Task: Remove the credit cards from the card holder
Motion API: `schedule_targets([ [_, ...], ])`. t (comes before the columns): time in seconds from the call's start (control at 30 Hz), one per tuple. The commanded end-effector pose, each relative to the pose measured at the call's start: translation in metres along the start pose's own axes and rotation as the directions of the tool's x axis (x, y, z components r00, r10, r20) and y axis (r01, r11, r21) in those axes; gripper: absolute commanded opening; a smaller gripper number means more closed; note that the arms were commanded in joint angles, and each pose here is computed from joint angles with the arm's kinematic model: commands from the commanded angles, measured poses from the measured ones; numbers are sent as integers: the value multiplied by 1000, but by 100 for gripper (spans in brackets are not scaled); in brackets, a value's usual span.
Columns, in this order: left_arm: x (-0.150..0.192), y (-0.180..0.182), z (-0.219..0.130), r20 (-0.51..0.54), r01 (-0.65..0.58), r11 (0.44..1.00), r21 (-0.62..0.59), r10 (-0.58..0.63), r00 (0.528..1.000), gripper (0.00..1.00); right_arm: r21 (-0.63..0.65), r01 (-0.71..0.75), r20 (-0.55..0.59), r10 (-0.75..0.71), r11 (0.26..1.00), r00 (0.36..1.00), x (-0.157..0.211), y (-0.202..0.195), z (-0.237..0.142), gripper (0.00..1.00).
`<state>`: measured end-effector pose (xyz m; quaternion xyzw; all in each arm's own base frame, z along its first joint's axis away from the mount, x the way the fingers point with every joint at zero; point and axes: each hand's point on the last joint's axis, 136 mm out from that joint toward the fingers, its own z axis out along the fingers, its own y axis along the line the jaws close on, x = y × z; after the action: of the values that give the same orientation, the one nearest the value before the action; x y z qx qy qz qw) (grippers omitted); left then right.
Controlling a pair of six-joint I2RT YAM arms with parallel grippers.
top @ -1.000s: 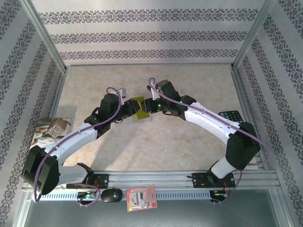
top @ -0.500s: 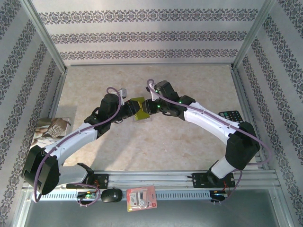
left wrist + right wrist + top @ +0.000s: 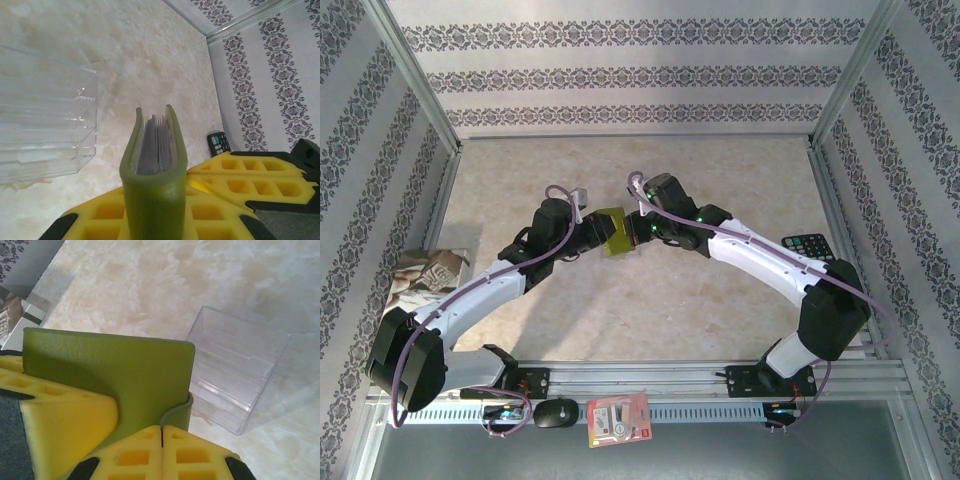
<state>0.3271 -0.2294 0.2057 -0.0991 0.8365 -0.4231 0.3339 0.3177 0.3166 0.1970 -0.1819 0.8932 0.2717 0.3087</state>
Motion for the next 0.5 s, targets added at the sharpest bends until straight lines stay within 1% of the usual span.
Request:
schedule_targets([
  [0.0,-17,-43,-14,46,-32,989,147,25,999,0,181,-64,12,63,981,998,8,-53,-3,0],
  [0.1,-15,-42,-14,37,-35,988,150,29,999,0,222,-98,11,98,970,995,14,-72,-5,0],
  [0.23,-13,-40,-12,25,-35,987,157,31,999,0,252,-128,8,130,959,991,21,-86,-4,0],
  [0.3,-12,-39,-10,20,-34,985,171,31,999,0,209,-148,10,149,967,989,19,-82,-3,0],
  [0.37,-12,-38,-9,14,-35,982,188,33,999,0,137,-155,34,152,978,988,13,-72,-5,0],
  [0.4,-12,-39,-8,16,-36,978,206,34,999,0,106,-154,60,148,982,987,7,-67,-9,2],
  [0.47,-13,-37,-9,23,-34,975,219,29,999,0,43,-158,110,152,987,982,-2,-60,-19,18],
])
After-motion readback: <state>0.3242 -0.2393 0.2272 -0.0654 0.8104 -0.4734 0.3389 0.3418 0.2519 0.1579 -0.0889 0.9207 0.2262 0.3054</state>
